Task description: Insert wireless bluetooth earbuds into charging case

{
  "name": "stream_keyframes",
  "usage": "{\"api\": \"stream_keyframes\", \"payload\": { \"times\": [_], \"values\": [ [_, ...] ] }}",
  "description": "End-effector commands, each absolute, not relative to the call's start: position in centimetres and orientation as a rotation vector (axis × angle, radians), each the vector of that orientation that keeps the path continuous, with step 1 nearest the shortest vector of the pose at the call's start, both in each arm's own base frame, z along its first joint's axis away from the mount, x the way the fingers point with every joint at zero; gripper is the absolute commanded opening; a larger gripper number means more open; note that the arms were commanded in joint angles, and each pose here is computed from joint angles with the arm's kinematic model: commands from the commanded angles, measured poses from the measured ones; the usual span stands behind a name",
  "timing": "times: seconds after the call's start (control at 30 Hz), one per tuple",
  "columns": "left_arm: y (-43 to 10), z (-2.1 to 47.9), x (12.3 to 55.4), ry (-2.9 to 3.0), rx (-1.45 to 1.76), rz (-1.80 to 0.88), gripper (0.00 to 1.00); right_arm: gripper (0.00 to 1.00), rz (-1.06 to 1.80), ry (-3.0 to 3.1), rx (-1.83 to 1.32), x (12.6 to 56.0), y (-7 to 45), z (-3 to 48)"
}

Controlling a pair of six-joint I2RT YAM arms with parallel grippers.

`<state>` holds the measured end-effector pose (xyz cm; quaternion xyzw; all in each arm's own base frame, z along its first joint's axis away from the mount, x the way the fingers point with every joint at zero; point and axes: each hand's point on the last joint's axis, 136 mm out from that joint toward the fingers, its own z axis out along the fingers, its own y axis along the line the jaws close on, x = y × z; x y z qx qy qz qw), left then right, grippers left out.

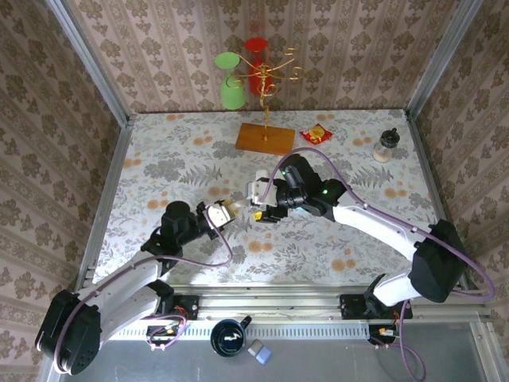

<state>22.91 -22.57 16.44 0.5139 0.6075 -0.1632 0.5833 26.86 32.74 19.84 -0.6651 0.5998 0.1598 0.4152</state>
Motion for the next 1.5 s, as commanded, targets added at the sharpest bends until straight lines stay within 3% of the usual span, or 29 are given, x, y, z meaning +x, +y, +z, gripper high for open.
{"api": "stream_keyframes", "payload": {
  "times": [0.0,0.3,0.43,0.63,0.67,0.9,1.0,1.17,1.47],
  "values": [
    [-23.5,18.3,22.6,1.342,1.223,-0.397,0.0,0.66,0.389,1.372,-1.781,26.6,34.6,20.3],
    [-23.6,18.4,22.5,1.341,1.222,-0.397,0.0,0.45,0.447,1.394,-1.881,26.3,36.8,18.0],
    [-23.6,18.3,22.6,1.342,1.222,-0.392,0.0,0.24,0.443,1.427,-1.907,26.2,36.5,17.1],
    [-23.8,18.1,22.8,1.357,1.23,-0.383,0.0,0.16,0.466,1.441,-1.897,25.8,36.4,17.2],
    [-23.8,18.1,22.9,1.352,1.228,-0.376,0.04,0.16,0.464,1.44,-1.884,25.9,36.4,17.3],
    [-22.8,18.6,23.7,1.338,1.157,-0.301,0.64,0.13,0.471,1.552,-1.708,28.0,35.1,17.8],
    [-22.1,18.3,23.8,1.35,1.134,-0.272,0.81,0.13,0.497,1.644,-1.577,29.3,34.2,17.9],
    [-21.3,17.1,24.0,1.405,1.135,-0.239,1.0,0.15,0.464,1.991,-1.033,34.1,30.7,18.2],
    [-23.1,15.9,23.0,1.446,1.234,-0.398,1.0,0.14,0.85,2.406,-0.336,34.4,27.3,14.6]
  ]
}}
